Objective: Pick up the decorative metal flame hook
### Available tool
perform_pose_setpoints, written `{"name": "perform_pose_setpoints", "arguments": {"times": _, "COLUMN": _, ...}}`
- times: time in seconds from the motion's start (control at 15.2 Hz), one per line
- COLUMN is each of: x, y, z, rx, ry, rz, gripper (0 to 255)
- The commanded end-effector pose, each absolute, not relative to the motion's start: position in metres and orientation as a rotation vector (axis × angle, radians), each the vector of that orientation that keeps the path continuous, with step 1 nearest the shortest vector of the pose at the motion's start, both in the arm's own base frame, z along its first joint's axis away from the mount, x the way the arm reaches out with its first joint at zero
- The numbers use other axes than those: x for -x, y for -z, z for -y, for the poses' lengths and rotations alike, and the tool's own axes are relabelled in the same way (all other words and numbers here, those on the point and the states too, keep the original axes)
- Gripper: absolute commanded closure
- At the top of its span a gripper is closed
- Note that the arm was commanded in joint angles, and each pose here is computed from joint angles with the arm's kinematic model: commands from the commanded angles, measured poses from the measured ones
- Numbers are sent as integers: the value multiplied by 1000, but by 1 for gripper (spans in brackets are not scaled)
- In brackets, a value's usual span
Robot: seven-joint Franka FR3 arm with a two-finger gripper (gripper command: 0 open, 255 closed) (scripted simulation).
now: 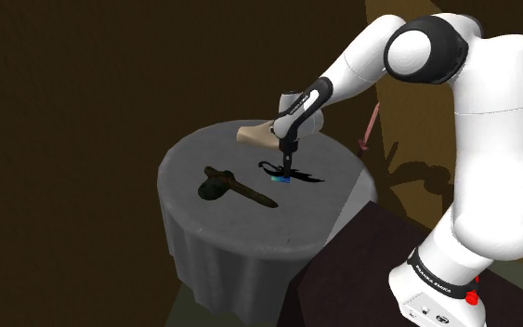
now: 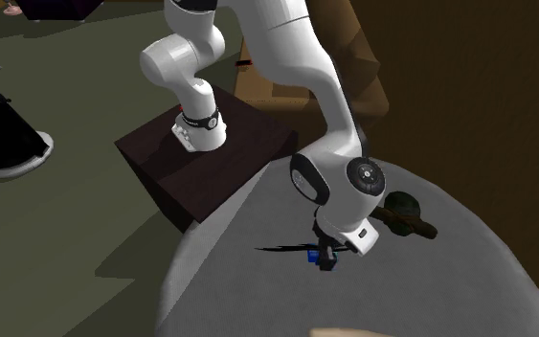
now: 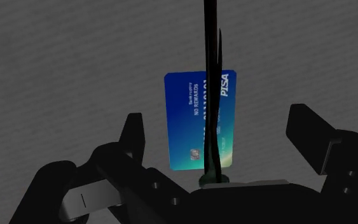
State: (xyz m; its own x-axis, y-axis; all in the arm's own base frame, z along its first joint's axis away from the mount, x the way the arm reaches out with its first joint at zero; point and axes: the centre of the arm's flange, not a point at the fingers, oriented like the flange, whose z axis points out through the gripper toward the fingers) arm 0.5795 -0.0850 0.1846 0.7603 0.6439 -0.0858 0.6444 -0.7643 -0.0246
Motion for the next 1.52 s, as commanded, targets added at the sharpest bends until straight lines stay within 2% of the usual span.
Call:
{"name": "perform_pose_setpoints", "arguments": {"times": 0.0, "x": -579, "y": -174, "z": 86, "rx": -2941, "ry": 139, "rz": -1077, "gripper": 0}}
{"name": "perform_pose_setpoints", "arguments": {"times": 0.13, "x": -579, "y": -171, "z": 86, "rx": -2941, "ry": 139, "rz": -1077, "gripper": 0}}
{"name": "perform_pose_setpoints", "arguments": {"times": 0.2, "x": -579, "y": -171, "z": 87, "rx": -2941, "ry": 139, "rz": -1077, "gripper": 255}}
{"name": "perform_pose_setpoints", "arguments": {"times": 0.79, "x": -579, "y": -171, "z": 86, "rx": -2941, "ry": 139, "rz": -1077, "gripper": 255}}
{"name": "perform_pose_setpoints", "arguments": {"times": 1.45, "x": -579, "y": -224, "z": 86, "rx": -2941, "ry": 139, "rz": -1077, "gripper": 255}}
